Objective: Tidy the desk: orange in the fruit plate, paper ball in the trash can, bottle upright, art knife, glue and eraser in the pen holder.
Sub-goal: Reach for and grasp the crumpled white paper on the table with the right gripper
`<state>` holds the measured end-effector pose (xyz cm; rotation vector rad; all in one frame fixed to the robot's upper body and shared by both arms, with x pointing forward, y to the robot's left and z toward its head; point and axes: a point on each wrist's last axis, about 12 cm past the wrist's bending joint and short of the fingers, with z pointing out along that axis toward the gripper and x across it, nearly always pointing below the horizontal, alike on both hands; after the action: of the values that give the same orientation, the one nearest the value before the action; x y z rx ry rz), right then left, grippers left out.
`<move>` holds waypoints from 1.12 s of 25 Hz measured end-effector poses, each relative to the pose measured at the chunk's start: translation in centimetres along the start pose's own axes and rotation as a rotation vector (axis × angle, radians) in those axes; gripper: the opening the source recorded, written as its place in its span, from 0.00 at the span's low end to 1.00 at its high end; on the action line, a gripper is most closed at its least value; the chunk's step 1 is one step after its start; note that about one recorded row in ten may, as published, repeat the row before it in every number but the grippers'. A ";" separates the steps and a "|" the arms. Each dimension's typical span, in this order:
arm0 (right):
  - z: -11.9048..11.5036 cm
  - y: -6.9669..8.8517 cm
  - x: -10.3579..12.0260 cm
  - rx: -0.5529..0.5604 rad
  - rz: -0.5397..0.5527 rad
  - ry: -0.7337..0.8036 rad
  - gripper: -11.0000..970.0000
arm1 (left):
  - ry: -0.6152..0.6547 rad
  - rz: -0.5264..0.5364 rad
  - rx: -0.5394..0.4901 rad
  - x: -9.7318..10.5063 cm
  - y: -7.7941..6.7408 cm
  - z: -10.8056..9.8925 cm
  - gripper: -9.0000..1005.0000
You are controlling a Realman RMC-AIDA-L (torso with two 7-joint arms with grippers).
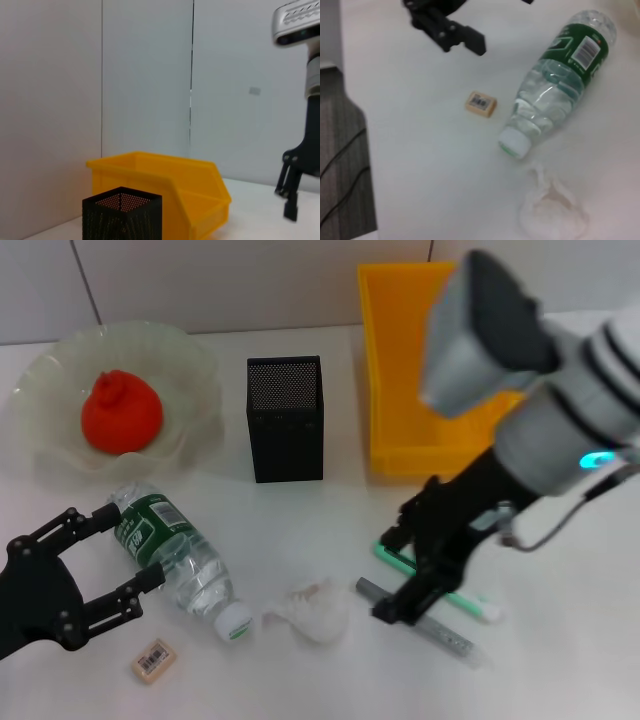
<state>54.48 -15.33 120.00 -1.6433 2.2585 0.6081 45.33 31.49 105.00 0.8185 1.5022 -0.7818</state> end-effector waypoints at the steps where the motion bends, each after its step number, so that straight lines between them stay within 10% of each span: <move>1: 0.6 0.1 -0.5 0.009 0.007 0.018 0.84 | -0.001 -0.001 0.001 0.0 0.0 0.0 0.81; 28: 9.5 0.6 -3.0 0.121 -0.049 0.104 0.84 | 0.002 0.013 0.023 -0.3 0.1 0.4 0.81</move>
<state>54.69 -8.05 113.17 -1.7016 2.2704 0.3744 45.68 31.21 105.22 0.8458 1.4910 -0.7905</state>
